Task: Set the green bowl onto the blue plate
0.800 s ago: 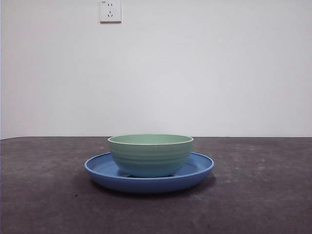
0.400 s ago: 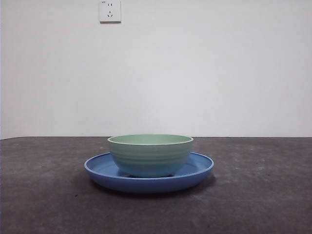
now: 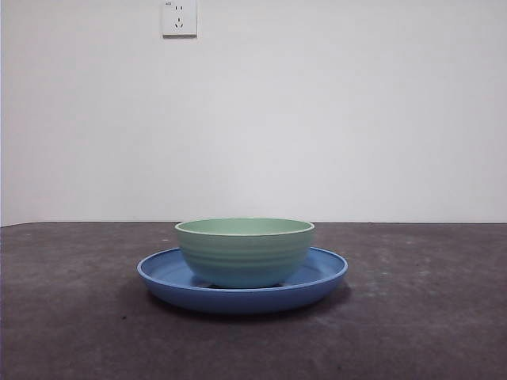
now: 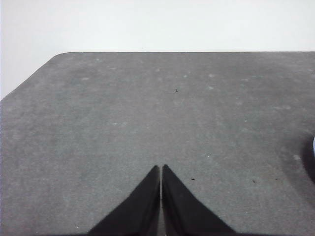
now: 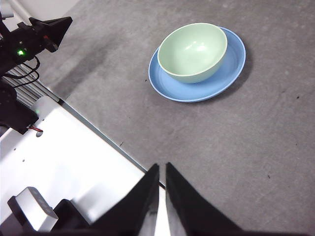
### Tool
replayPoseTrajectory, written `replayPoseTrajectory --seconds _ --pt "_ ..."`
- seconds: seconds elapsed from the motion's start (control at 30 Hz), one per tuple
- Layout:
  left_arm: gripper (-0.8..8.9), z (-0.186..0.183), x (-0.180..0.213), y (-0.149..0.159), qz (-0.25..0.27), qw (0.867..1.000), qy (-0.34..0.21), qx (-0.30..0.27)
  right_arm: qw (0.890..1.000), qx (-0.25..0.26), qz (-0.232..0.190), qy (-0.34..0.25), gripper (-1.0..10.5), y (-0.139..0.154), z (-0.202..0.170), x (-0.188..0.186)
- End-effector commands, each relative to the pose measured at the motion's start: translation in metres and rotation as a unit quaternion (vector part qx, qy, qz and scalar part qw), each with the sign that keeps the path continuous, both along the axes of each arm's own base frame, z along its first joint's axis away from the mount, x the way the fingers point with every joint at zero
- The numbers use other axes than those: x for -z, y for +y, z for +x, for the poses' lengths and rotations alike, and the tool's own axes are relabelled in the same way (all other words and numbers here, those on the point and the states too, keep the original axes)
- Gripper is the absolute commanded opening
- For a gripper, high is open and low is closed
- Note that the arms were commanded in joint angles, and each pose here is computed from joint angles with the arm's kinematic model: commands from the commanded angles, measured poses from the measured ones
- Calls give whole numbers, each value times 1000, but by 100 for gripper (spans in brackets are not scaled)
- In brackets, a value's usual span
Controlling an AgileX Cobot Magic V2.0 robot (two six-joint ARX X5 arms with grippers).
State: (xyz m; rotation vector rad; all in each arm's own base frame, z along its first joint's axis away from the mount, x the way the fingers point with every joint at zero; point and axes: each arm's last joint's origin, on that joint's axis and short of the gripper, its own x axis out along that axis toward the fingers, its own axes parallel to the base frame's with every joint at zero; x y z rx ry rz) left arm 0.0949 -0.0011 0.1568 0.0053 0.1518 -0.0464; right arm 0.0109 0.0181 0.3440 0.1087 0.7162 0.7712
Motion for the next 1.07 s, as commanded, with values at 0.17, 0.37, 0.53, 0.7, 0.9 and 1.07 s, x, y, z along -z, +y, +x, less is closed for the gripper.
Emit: replayPoseTrajectory --seconds 0.17,0.37,0.53,0.7,0.9,1.07 --pt "7 1 8 0 -1 1000 13 -3 1000 -7 2 -15 19 0 -1 -5" --pt "7 1 8 0 -1 1000 13 -3 1000 -7 2 -15 19 0 -1 -5" --pt "7 1 8 0 -1 1000 13 -3 1000 -7 2 -15 19 0 -1 -5" --pt "7 1 8 0 -1 1000 13 -3 1000 -7 2 -15 19 0 -1 -5" --pt "7 1 8 0 -1 1000 13 -3 1000 3 1 -15 19 -1 -1 -4" --pt "7 1 8 0 -1 1000 13 -3 999 27 -3 -21 19 -1 0 -5"
